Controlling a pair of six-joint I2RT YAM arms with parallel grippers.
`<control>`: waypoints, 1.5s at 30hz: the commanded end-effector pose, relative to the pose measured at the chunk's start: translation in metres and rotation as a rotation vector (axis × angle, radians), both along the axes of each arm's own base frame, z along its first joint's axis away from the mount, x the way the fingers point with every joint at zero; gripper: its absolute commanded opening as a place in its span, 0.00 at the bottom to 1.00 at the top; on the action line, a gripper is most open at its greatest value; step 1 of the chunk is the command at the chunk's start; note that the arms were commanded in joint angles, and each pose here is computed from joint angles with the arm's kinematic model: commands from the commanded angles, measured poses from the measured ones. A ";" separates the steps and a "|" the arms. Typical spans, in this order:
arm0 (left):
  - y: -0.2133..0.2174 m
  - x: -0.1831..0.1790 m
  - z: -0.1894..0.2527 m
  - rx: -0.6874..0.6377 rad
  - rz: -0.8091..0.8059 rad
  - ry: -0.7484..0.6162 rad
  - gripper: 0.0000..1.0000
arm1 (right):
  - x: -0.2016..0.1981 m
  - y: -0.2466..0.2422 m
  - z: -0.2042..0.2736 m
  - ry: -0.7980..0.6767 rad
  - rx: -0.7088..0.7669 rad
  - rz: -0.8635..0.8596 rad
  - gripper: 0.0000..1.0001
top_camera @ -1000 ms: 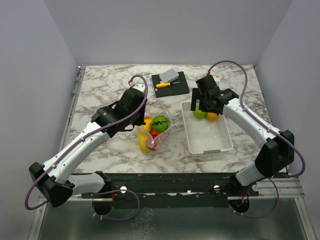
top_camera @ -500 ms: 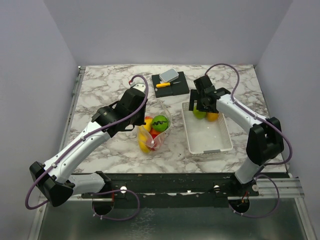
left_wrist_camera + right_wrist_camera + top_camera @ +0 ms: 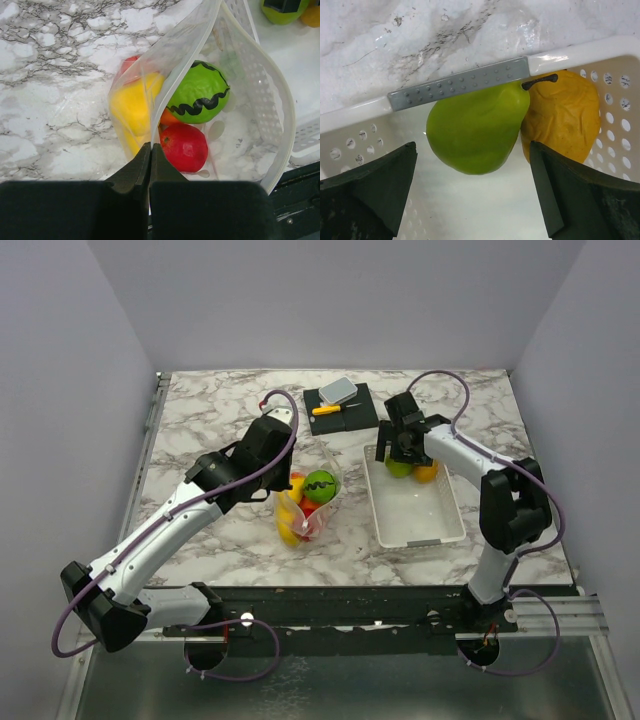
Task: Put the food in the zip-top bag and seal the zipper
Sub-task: Pick up the fake fruit from the bin.
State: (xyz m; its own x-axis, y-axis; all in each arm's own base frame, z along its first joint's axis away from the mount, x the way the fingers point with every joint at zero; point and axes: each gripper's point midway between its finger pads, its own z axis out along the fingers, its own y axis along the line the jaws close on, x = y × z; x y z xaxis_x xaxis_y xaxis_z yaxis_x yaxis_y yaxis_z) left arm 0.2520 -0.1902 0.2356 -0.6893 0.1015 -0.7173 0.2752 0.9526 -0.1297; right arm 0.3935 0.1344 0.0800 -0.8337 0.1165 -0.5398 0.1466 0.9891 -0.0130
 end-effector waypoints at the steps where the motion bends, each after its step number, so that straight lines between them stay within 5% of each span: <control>1: 0.000 0.003 -0.003 0.013 -0.008 -0.001 0.00 | 0.017 0.002 -0.004 -0.025 0.014 0.003 1.00; 9: -0.001 0.003 -0.005 0.015 -0.010 0.005 0.00 | 0.023 0.003 -0.018 -0.014 -0.001 0.000 0.96; 25: -0.002 0.003 -0.003 0.009 -0.008 0.003 0.00 | 0.010 -0.004 0.002 -0.047 0.009 -0.004 0.58; 45: -0.003 0.003 -0.005 -0.010 -0.002 0.003 0.00 | -0.043 0.054 0.136 -0.230 0.254 0.308 0.50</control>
State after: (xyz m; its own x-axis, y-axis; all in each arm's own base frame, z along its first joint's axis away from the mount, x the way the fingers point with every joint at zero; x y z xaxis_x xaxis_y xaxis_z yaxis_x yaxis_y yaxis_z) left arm 0.2538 -0.1910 0.2295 -0.6962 0.1084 -0.7096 0.2737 0.9539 -0.1229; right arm 0.3702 0.1595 0.1785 -0.7379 0.1000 -0.6674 -0.0295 0.9832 0.1799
